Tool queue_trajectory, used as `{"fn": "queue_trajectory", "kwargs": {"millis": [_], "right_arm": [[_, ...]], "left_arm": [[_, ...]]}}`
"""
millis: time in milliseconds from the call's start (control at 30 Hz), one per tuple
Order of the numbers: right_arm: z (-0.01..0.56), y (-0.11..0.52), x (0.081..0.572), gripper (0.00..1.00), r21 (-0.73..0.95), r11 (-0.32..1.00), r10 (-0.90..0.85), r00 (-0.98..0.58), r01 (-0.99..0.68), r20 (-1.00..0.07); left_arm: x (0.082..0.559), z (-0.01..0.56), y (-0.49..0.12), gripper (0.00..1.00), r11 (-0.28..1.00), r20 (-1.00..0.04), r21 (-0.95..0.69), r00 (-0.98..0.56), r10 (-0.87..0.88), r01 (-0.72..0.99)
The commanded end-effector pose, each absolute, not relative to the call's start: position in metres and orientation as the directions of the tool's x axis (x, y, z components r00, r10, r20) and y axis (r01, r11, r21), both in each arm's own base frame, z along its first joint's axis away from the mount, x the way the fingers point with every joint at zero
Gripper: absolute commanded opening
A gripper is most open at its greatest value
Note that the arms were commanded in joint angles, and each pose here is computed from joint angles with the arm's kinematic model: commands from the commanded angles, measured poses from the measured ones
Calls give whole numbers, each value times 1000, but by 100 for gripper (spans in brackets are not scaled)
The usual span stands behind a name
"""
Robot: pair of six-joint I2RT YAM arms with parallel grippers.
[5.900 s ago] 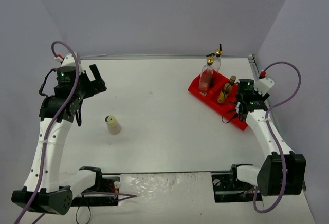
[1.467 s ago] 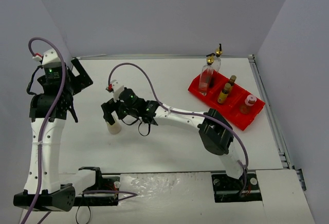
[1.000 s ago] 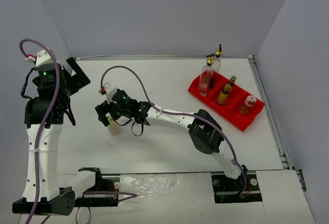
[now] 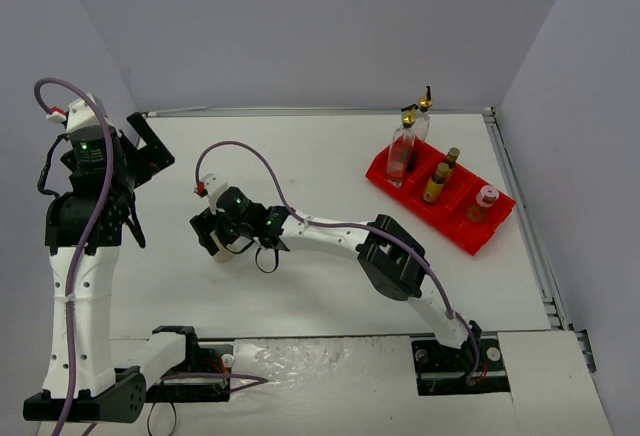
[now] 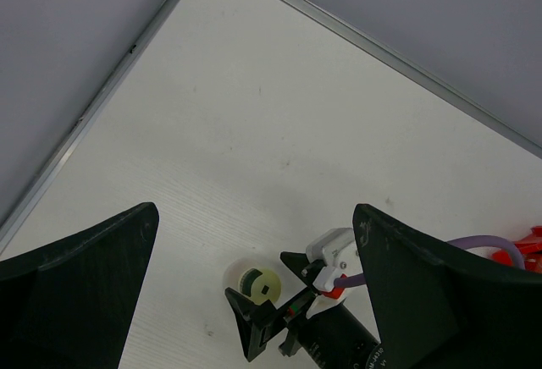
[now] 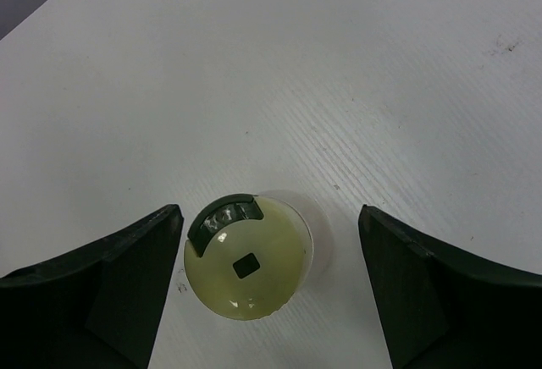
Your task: Organize the condiment bottles
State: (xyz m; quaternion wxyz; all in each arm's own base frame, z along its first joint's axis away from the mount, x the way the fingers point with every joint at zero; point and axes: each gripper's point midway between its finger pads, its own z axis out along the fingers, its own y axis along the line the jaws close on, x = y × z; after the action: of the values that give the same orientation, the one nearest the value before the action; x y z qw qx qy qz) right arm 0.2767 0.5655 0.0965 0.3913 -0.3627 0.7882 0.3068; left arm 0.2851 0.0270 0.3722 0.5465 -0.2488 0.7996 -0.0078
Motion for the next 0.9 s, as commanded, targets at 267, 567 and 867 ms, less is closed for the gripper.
{"fn": "queue_trajectory", "kwargs": {"millis": [267,567,867], "right_arm": [[102,582,272,77,205,537,-298,-412,-818,-861],[119,583,279,78,177,553,-283,-383,-814,-879],[132,578,282,77,149,566,-282,-360,-811,-889]], "left_arm": [[286,398,29,97,874,-892,-315,-200,-406,-369],[288,396,28,97,876,-890,-316,-206,-407,-364],[290,396,26,97,878,-889,-319,-209,-408,-356]]}}
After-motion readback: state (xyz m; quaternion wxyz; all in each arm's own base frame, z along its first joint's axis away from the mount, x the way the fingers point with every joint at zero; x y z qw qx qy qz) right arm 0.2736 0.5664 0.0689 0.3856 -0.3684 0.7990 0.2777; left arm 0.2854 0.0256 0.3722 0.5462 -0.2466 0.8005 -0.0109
